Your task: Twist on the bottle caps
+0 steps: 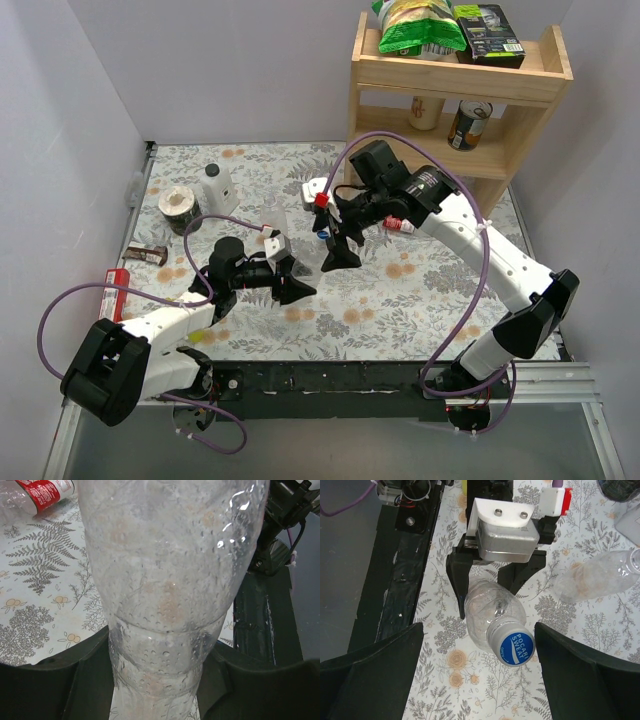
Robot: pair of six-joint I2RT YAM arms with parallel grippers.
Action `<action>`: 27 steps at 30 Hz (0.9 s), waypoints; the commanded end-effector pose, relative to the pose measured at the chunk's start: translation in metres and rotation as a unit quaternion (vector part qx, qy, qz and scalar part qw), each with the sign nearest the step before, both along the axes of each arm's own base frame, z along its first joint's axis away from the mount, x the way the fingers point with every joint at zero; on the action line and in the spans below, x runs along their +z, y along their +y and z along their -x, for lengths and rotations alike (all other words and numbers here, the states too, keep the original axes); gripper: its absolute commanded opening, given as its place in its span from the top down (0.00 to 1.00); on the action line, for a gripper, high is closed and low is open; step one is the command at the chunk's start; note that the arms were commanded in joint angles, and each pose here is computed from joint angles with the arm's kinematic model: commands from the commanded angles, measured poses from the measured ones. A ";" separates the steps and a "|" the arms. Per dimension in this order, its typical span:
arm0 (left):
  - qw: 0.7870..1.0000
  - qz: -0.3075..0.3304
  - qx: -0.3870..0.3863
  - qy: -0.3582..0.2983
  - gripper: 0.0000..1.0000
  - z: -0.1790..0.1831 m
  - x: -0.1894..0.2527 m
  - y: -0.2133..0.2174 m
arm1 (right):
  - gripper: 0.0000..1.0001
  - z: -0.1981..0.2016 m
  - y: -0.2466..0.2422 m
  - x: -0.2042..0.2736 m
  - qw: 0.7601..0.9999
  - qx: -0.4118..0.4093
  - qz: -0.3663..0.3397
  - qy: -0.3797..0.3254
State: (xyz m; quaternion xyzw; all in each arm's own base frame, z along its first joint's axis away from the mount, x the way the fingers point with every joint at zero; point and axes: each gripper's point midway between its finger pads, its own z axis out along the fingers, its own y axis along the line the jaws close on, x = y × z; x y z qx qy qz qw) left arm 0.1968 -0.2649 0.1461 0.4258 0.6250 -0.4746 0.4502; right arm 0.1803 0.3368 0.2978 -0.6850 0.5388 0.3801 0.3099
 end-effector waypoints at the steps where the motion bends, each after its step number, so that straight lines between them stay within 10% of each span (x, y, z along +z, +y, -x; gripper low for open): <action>1: 1.000 0.015 0.010 -0.023 1.00 -0.009 0.015 -0.003 | 0.02 0.007 -0.006 -0.005 1.000 0.003 0.010 0.011; 21: 0.999 0.021 0.040 0.007 1.00 -0.018 0.013 0.004 | 0.04 0.006 -0.048 -0.024 0.994 -0.082 0.076 -0.009; 27: 1.000 0.003 -0.007 -0.006 1.00 -0.007 0.009 0.002 | 0.03 -0.036 -0.031 0.027 0.993 -0.116 -0.020 0.020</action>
